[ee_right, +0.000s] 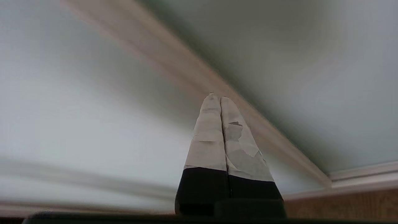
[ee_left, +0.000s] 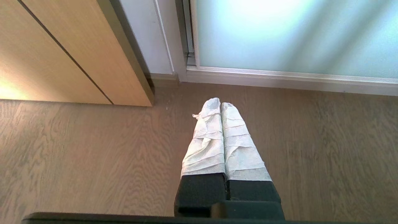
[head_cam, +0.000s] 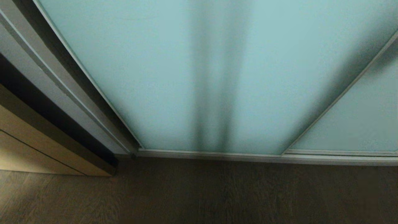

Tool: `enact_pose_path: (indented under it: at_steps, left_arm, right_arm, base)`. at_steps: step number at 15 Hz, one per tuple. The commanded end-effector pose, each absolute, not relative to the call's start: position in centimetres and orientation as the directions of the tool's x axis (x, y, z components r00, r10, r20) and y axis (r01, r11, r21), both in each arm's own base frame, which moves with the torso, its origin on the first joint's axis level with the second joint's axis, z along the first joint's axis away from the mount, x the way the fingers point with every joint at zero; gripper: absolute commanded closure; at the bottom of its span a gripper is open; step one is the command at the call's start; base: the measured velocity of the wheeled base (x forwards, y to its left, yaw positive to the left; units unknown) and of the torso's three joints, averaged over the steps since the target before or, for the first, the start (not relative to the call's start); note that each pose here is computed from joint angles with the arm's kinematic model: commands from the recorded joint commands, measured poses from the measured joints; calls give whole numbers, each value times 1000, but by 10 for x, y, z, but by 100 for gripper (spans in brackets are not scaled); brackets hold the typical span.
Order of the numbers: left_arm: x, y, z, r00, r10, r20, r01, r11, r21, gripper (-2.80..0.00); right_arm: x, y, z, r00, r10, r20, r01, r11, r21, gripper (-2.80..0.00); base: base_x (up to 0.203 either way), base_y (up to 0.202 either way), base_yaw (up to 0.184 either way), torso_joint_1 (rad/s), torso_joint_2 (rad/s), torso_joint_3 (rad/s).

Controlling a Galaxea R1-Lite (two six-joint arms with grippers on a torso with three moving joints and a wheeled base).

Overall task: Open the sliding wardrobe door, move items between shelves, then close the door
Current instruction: Close the door

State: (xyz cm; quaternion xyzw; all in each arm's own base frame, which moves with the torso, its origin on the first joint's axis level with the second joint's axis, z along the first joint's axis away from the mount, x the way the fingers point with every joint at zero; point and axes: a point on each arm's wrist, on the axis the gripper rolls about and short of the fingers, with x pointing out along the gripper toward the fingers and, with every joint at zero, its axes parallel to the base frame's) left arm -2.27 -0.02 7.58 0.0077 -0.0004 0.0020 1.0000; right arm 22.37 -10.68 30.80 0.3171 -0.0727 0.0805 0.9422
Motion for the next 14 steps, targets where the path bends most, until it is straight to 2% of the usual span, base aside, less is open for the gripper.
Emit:
enact_pose_path:
  at_steps: [1, 4, 7, 10, 14]
  left_arm:
    - [-23, 0, 76, 1000, 5, 0, -5, 1000, 15, 0]
    - [-23, 0, 76, 1000, 5, 0, -5, 1000, 15, 0]
    - [-23, 0, 76, 1000, 5, 0, -5, 1000, 15, 0]
    - [-23, 0, 76, 1000, 5, 0, -5, 1000, 15, 0]
    - [-23, 0, 76, 1000, 5, 0, -5, 1000, 15, 0]
  right_arm:
    - [182, -75, 323, 953, 159, 258, -277, 802, 529, 0]
    - [124, -30, 323, 914, 275, 298, -382, 833, 401, 0]
    - [66, -3, 282, 904, 352, 241, -401, 895, 197, 0]
    - [23, 7, 228, 934, 329, 137, -338, 940, 46, 0]
    - [-12, 10, 171, 969, 236, 67, -234, 972, -32, 0]
  base:
    - [0, 0, 0, 0, 0, 0]
    - [0, 0, 0, 0, 0, 0]
    - [0, 0, 0, 0, 0, 0]
    - [0, 0, 0, 0, 0, 0]
    - [0, 0, 0, 0, 0, 0]
